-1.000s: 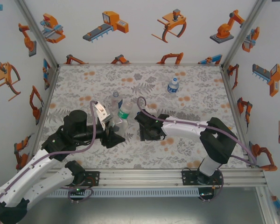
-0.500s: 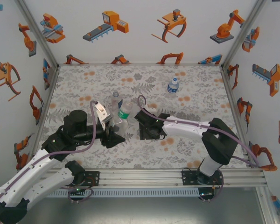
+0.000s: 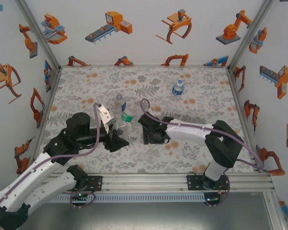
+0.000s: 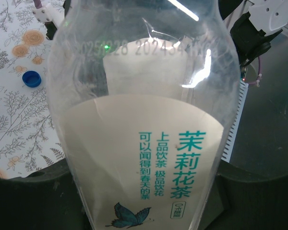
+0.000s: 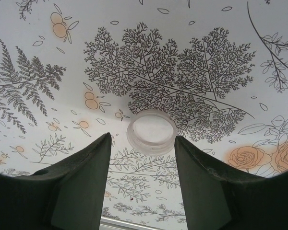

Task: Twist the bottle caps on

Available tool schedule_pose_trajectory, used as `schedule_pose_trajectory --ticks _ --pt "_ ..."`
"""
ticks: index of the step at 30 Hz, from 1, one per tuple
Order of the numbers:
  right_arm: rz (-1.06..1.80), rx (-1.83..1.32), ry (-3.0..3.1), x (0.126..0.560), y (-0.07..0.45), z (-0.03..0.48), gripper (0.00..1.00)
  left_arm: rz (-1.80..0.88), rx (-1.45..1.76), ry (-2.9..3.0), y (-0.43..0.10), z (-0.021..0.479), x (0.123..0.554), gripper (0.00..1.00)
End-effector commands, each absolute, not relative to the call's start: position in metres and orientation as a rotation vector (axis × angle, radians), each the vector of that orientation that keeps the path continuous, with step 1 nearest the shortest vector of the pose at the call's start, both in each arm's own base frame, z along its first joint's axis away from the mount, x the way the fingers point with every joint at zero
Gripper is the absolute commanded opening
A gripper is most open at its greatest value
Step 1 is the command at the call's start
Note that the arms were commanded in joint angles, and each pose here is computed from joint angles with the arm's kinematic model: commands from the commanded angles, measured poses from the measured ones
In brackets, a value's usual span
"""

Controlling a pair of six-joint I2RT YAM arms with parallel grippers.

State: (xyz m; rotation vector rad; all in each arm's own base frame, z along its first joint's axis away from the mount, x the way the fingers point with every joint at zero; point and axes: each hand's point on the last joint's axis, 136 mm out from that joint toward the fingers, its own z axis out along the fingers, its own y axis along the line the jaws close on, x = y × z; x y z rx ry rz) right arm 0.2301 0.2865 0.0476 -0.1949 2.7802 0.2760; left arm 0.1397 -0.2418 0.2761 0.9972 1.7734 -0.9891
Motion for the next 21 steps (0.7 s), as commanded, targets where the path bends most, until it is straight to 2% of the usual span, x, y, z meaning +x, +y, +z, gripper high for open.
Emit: schedule_pose_trajectory --ticks 1,12,21 --pt "0.26 -0.2 2.806 0.228 0.284 0.039 0.52 -1.01 0.997 1.73 -0.244 0.287 0.139 0.0" --pt "0.29 -0.154 2.828 0.227 0.282 0.026 0.47 -1.009 0.997 1.737 -0.244 0.286 0.139 0.0" --pt "0.419 -0.076 2.799 0.231 0.279 0.032 0.29 -1.011 0.998 1.74 -0.244 0.285 0.138 0.0"
